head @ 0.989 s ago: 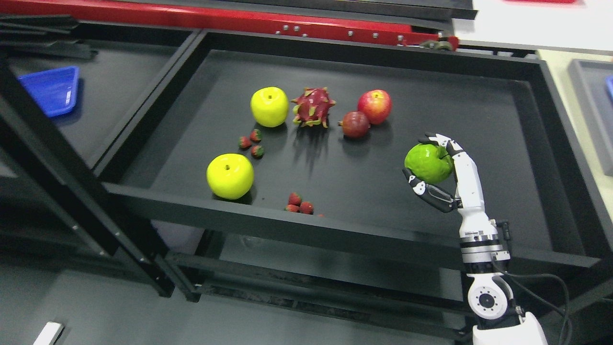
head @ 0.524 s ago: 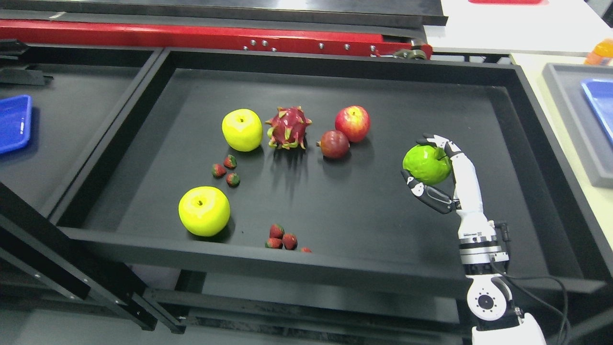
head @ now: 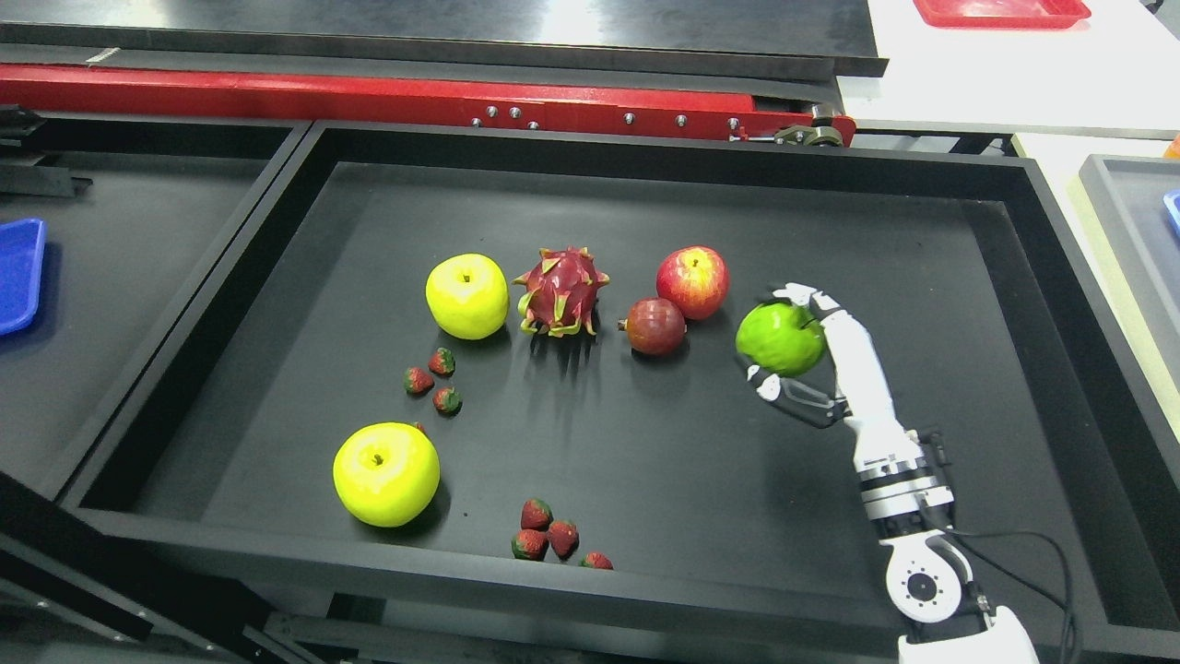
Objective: Place green apple on left shelf middle layer
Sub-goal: 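Lower the green apple onto the black shelf tray and open the right hand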
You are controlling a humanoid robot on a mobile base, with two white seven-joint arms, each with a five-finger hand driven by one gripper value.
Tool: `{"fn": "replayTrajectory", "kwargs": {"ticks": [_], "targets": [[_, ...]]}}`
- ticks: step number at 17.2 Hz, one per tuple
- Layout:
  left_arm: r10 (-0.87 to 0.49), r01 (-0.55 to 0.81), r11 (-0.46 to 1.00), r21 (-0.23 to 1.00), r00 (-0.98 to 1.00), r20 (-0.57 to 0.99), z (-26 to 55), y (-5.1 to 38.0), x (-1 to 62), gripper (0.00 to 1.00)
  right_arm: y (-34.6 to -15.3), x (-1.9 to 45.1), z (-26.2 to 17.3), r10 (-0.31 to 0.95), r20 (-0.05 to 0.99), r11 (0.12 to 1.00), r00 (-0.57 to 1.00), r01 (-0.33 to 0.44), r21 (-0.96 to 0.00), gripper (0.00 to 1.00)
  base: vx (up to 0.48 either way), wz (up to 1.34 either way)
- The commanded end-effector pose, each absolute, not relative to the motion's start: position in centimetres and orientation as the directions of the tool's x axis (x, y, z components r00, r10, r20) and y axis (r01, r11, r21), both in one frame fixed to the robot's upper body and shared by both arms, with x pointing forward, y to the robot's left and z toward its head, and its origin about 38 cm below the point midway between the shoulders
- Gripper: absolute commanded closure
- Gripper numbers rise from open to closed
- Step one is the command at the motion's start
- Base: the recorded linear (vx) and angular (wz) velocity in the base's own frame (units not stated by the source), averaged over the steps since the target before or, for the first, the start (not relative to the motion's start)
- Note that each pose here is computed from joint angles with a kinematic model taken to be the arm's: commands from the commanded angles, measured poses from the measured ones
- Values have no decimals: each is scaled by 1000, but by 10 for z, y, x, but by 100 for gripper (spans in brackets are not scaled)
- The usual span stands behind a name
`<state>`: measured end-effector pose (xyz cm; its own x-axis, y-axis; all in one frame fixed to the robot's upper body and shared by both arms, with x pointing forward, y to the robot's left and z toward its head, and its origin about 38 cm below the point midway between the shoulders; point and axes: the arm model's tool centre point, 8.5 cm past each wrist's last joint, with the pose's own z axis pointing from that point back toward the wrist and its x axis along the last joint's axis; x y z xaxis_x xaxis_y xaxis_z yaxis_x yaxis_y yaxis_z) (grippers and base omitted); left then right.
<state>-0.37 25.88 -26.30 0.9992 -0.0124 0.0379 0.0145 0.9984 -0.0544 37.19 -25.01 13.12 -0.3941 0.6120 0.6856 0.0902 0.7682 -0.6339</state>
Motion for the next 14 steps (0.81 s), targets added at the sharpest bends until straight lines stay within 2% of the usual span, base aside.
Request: {"fn": "replayTrajectory", "kwargs": {"ticks": [1,3,5,8,9,10,11,13,14], "targets": [[-14,15,999,-38,999,37,-262,270,-4,0,-180,373,113,585,659,695,-472,-126,-708,100,90,-102],[-14,15,999,-36,999,37,-262,270,-4,0,-161,386,113,620,600,625,-506,-145,-767,99,47,-22],[-14,15,999,-36,999,37,-262,270,-4,0,-144,399,106,623,591,586,-512,-195,-786,99,24,-21],[-14,15,999,-38,999,37,-262,270,-4,0,-137,406,96,627,609,571,-485,-245,-784,98,4,-8],[-14,15,999,-38,999,37,-262,270,-4,0,-137,407,95,629,610,565,-481,-256,-784,93,0,0],[-14,15,999,-38,999,37,-262,270,-4,0,-140,409,94,630,625,576,-461,-261,-774,61,0,0],[-14,15,999,-38,999,37,-262,270,-4,0,-148,413,91,641,657,606,-397,-265,-750,1,0,0],[-14,15,999,-38,999,37,-262,270,-4,0,-158,417,95,605,716,673,-348,-258,-693,0,0,0],[-14,15,999,-38,999,37,-262,270,-4,0,-179,422,101,568,760,736,-316,-219,-641,0,0,0]]}}
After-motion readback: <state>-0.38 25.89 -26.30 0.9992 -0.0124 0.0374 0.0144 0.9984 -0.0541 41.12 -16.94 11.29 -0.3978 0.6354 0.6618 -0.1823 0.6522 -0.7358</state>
